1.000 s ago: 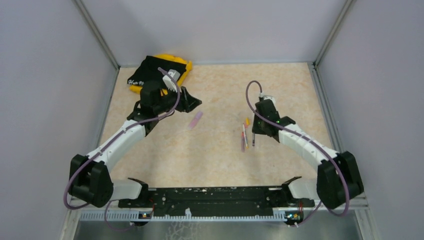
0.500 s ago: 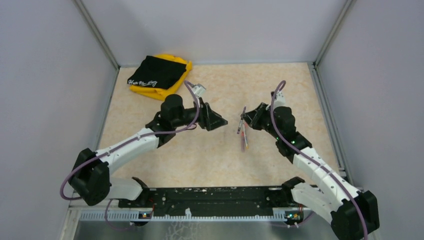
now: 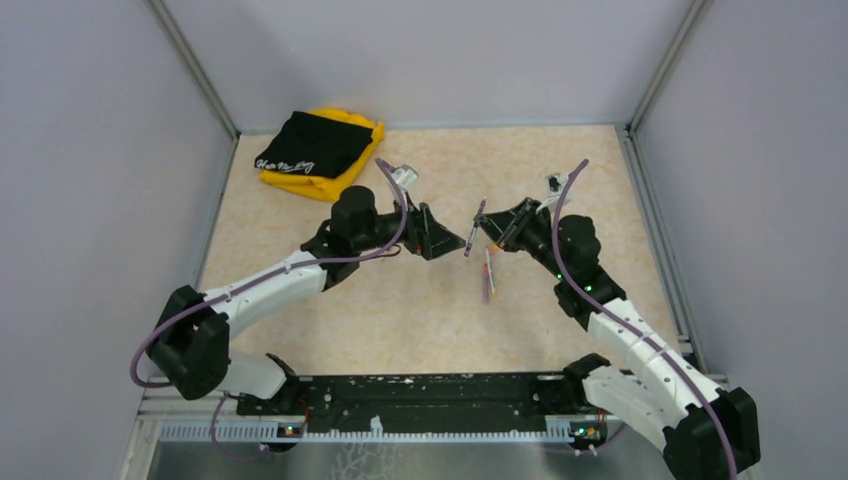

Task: Insert the pens into the pen caps

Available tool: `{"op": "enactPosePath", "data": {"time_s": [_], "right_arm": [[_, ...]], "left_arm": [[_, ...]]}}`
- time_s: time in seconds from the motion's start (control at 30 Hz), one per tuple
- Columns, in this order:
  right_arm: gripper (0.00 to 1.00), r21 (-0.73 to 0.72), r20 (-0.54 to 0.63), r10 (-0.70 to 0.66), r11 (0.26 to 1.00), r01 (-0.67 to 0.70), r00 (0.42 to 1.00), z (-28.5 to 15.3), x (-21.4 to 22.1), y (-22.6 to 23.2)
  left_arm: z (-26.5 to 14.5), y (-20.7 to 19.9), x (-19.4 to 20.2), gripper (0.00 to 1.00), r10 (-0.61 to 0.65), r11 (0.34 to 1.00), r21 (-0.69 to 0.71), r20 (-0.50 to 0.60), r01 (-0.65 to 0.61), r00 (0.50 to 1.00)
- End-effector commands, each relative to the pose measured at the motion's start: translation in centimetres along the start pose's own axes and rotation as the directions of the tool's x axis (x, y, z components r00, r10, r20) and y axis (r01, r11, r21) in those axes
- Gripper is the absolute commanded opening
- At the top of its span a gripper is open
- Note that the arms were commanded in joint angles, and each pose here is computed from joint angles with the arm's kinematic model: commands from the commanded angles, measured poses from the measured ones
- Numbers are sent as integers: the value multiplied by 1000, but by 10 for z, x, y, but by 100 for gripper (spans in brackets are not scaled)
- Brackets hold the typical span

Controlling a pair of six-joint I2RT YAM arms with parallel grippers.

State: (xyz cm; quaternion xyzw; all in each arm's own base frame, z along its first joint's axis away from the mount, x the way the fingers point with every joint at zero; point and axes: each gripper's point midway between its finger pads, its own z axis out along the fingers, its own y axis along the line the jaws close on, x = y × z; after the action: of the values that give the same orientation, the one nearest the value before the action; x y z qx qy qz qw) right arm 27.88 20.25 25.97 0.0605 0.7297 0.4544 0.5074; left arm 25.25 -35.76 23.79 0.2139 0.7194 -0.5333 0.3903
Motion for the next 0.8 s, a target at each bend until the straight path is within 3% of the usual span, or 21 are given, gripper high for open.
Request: {"op": "enactPosePath", "data": {"time_s": [0.0, 0.1, 0.23, 0.5, 0.63, 0.77], "right_arm": [[0, -89, 62, -36, 995, 41, 997, 1, -22, 25], [0, -78, 65, -60, 995, 65, 996, 0, -24, 25], [0, -81, 73, -67, 994, 73, 995, -2, -27, 27], [0, -92, 70, -65, 993, 72, 995, -3, -26, 29], [0, -90, 78, -64, 993, 71, 995, -6, -27, 30], [0, -71, 86, -69, 995, 75, 994, -8, -28, 27]], "left_arm": [[-2, -1, -38, 99, 70, 995, -81, 101, -61, 992], [-13, 9, -61, 99, 85, 981, -185, 161, -55, 983], [-28, 21, -78, 99, 52, 978, -211, 204, -8, 978], [-22, -12, -60, 99, 9, 997, 72, 111, -17, 994], [-18, -21, -59, 99, 77, 997, 16, 131, -80, 988], [-25, 2, -76, 99, 61, 993, -114, 179, -40, 982]]}}
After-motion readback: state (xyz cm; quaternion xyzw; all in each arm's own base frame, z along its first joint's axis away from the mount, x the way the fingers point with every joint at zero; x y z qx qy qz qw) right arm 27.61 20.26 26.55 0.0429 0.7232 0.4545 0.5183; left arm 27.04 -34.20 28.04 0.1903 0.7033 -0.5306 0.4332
